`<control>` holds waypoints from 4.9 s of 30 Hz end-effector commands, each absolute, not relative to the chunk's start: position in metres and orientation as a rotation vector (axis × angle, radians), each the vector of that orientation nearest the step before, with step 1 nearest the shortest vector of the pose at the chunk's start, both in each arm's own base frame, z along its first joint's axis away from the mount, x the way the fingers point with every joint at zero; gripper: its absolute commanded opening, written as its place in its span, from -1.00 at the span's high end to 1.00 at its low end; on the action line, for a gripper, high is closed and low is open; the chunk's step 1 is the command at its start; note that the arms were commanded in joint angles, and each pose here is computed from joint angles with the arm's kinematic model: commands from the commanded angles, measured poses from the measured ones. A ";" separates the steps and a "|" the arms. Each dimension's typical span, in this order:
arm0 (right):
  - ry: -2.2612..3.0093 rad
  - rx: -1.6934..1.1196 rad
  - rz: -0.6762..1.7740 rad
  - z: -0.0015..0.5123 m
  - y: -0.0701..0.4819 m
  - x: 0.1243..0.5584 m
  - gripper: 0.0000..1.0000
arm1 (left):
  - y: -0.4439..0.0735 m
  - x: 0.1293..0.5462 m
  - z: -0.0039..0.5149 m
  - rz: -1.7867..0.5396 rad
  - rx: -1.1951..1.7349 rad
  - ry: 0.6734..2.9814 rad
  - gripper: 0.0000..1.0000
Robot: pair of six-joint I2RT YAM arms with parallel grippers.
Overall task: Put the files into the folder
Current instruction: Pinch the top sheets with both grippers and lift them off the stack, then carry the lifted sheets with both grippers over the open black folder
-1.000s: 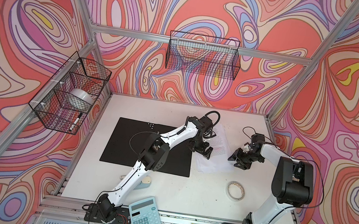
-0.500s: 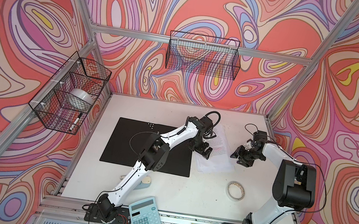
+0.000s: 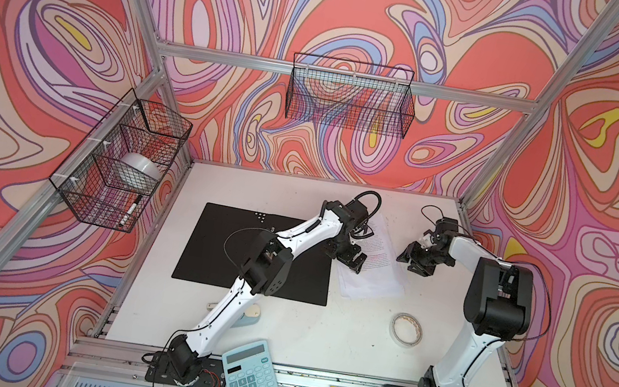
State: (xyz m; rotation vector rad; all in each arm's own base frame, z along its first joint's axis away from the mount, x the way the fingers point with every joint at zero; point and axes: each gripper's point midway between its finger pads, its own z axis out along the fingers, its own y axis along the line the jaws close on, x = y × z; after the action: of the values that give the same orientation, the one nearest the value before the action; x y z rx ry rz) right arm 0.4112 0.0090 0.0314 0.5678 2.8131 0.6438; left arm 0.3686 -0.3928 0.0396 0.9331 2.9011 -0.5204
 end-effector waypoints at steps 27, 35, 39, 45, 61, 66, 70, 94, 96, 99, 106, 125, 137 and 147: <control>2.788 0.566 0.945 0.044 0.028 0.387 0.03 | -0.419 0.389 0.017 -0.577 1.037 2.773 -1.00; 2.692 0.547 1.023 0.085 0.037 0.382 0.05 | -0.408 0.388 0.022 -0.516 1.074 2.760 -1.00; 2.665 0.530 1.096 0.090 0.044 0.384 0.05 | -0.405 0.387 0.021 -0.512 1.061 2.777 -0.99; 2.686 0.546 1.073 0.082 0.042 0.381 0.06 | -0.401 0.388 0.026 -0.552 1.009 2.810 -1.00; 2.607 0.498 1.186 0.098 0.055 0.373 0.14 | -0.389 0.397 0.022 -0.550 0.965 2.833 -0.99; 2.591 0.489 1.197 0.103 0.057 0.370 0.14 | -0.386 0.400 0.021 -0.537 0.961 2.834 -1.00; 2.573 0.487 1.255 0.103 0.062 0.368 0.15 | -0.383 0.400 0.022 -0.535 0.962 2.839 -1.00; 2.572 0.553 1.310 0.067 0.064 0.375 0.50 | -0.387 0.396 0.035 -0.589 0.984 2.816 -1.00; 2.575 0.559 1.306 0.066 0.063 0.376 0.57 | -0.388 0.395 0.038 -0.604 0.987 2.812 -0.99; 2.573 0.555 1.302 0.068 0.062 0.377 0.69 | -0.388 0.396 0.045 -0.613 0.986 2.803 -0.99; 2.534 0.510 1.270 0.100 0.061 0.383 1.00 | -0.376 0.405 0.085 -0.641 0.933 2.757 -1.00; 2.484 0.213 1.238 0.227 0.124 0.386 1.00 | -0.245 0.427 0.194 -0.454 0.427 2.739 -1.00; 2.427 -0.004 1.344 0.284 0.214 0.371 1.00 | -0.175 0.440 0.183 -0.371 0.100 2.792 -1.00; 2.321 0.024 1.467 0.289 0.237 0.362 1.00 | -0.141 0.446 0.188 -0.357 -0.055 2.788 -1.00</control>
State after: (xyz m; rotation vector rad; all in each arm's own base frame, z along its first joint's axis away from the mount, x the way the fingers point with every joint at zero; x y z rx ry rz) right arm 0.3592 0.2370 0.2835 -0.0176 2.3844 1.4364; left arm 0.4504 -0.1575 0.1761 0.0304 2.7994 -0.3712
